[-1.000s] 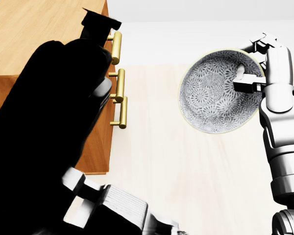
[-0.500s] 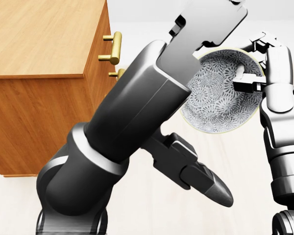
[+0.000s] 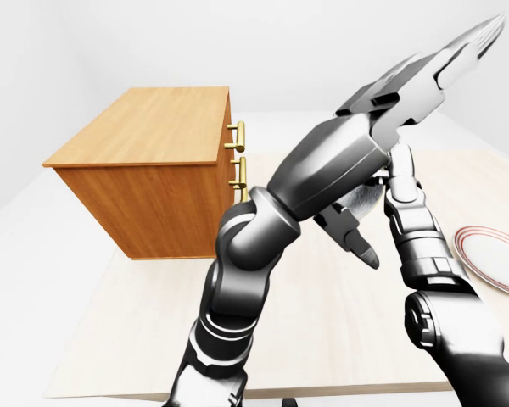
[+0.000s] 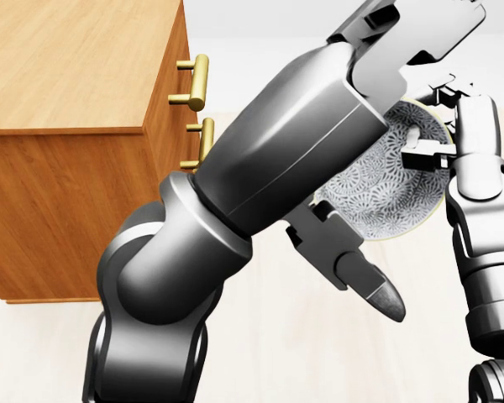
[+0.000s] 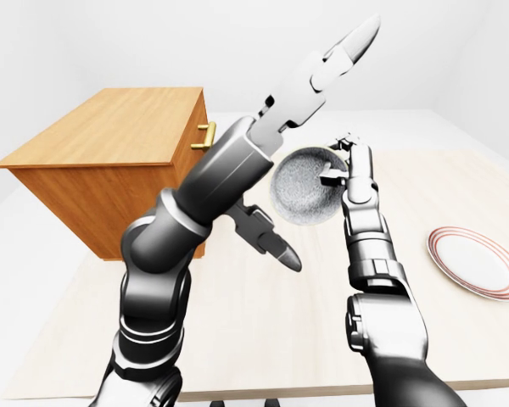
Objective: Put the bowl on top of the cabinet.
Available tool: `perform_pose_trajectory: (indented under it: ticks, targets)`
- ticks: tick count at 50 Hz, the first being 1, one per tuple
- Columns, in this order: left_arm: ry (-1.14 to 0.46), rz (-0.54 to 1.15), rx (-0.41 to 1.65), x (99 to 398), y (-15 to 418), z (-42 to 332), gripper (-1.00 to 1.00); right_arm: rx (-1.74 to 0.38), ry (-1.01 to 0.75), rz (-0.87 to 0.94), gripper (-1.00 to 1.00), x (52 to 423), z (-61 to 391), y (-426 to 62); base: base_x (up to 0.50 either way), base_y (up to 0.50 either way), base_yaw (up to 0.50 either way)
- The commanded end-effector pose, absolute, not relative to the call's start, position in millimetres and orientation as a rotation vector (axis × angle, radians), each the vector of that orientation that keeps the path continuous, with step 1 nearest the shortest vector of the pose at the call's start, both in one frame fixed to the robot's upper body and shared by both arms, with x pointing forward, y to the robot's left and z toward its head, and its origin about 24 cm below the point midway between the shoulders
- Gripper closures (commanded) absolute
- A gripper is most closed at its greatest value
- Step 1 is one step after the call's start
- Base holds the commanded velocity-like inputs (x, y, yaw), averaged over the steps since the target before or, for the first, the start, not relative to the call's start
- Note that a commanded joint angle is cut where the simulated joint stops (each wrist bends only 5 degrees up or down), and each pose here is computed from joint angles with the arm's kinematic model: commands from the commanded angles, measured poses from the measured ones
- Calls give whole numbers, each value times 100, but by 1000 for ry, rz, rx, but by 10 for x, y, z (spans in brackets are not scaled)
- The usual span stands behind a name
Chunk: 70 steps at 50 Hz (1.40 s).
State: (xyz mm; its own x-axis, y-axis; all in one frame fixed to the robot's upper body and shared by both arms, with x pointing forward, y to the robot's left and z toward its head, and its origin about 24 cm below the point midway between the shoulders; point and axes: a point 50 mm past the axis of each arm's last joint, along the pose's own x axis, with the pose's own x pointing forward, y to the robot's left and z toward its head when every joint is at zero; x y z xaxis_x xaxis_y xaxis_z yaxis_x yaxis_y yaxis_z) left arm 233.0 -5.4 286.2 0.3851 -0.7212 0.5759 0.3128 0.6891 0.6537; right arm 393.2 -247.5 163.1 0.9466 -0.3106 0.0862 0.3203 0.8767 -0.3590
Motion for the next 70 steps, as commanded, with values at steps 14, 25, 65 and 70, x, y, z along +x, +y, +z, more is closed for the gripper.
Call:
perform_pose_trajectory:
  ticks: [14, 25, 65, 70]
  targets:
    - [-1093, -371, 1120, 2099, 127, 3006, -98, -330, -33, -356, 100, 3958, 1687, -2489, 0, 0, 0]
    - [-879, 17, 1451, 2833, 643, 3049, -98, -329, -34, -355, 100, 3957, 1702, -2511, 0, 0, 0]
    - [-1262, 606, 1737, 2605, 484, 2669, -98, -306, -3, -335, 100, 4008, 1651, -2461, 0, 0, 0]
    - [-1512, 626, 1845, 2490, 350, 2515, -98, -304, -4, -336, 100, 4013, 1662, -2460, 0, 0, 0]
